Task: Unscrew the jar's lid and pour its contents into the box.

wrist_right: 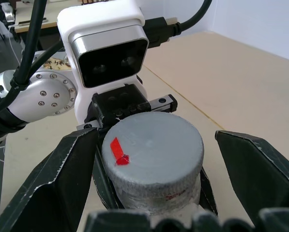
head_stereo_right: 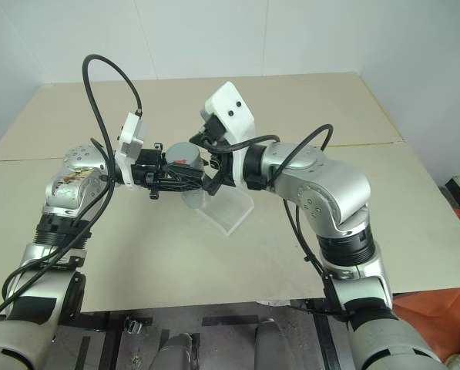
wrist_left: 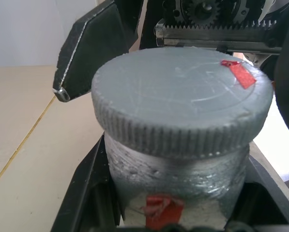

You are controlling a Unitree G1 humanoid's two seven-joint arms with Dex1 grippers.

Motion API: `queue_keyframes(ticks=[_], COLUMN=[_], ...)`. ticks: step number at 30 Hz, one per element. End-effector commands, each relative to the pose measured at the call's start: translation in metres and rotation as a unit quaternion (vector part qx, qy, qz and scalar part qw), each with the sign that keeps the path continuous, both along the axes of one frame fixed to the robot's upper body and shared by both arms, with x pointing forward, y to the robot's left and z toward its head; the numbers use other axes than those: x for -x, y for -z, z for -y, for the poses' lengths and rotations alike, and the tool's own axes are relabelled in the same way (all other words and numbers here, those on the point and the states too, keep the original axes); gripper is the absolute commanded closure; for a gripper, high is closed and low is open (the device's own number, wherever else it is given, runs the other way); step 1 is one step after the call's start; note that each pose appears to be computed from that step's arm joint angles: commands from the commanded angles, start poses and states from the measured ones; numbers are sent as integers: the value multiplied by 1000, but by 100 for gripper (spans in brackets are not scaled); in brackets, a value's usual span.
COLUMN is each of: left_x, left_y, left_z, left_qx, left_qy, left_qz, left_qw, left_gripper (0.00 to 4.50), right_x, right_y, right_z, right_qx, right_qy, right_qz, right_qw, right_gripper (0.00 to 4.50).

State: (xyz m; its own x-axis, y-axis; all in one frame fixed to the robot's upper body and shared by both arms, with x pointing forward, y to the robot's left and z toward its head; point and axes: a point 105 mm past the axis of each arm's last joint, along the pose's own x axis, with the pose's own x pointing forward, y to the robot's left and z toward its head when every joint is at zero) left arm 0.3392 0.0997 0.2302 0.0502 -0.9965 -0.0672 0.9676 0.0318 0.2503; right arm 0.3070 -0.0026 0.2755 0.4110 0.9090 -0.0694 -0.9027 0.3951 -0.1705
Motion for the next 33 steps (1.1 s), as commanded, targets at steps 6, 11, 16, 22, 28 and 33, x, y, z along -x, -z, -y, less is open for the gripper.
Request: queue_keyframes(ticks=[6, 11, 16, 22, 28, 33], left_x=[4, 4, 4, 3, 4, 0], left_y=[-11, -11, -11, -9, -5, -6], left_z=[-1, -1, -1, -1, -2, -5], left_qx=[2, 3, 2, 0, -5, 6], left_qy=[3, 2, 1, 2, 4, -19], left_qz=[26, 27, 27, 25, 21, 22], left_qw=[1000, 1000, 1000, 1000, 1000, 1000], left_gripper=[248, 248, 248, 248, 248, 248], right_x=[6, 7, 7, 4, -2, -27], right_y=[-24, -21, -24, -33, -60, -58], right_z=[0, -1, -1, 5, 20, 58], right_qx=[-18, -14, -18, -38, -92, -77], right_qy=[-10, -16, -17, -13, 0, 107], right_qz=[48, 44, 50, 38, 9, 47], right_qw=[999, 999, 998, 998, 996, 990], right_gripper=[1, 1, 128, 179, 179, 179])
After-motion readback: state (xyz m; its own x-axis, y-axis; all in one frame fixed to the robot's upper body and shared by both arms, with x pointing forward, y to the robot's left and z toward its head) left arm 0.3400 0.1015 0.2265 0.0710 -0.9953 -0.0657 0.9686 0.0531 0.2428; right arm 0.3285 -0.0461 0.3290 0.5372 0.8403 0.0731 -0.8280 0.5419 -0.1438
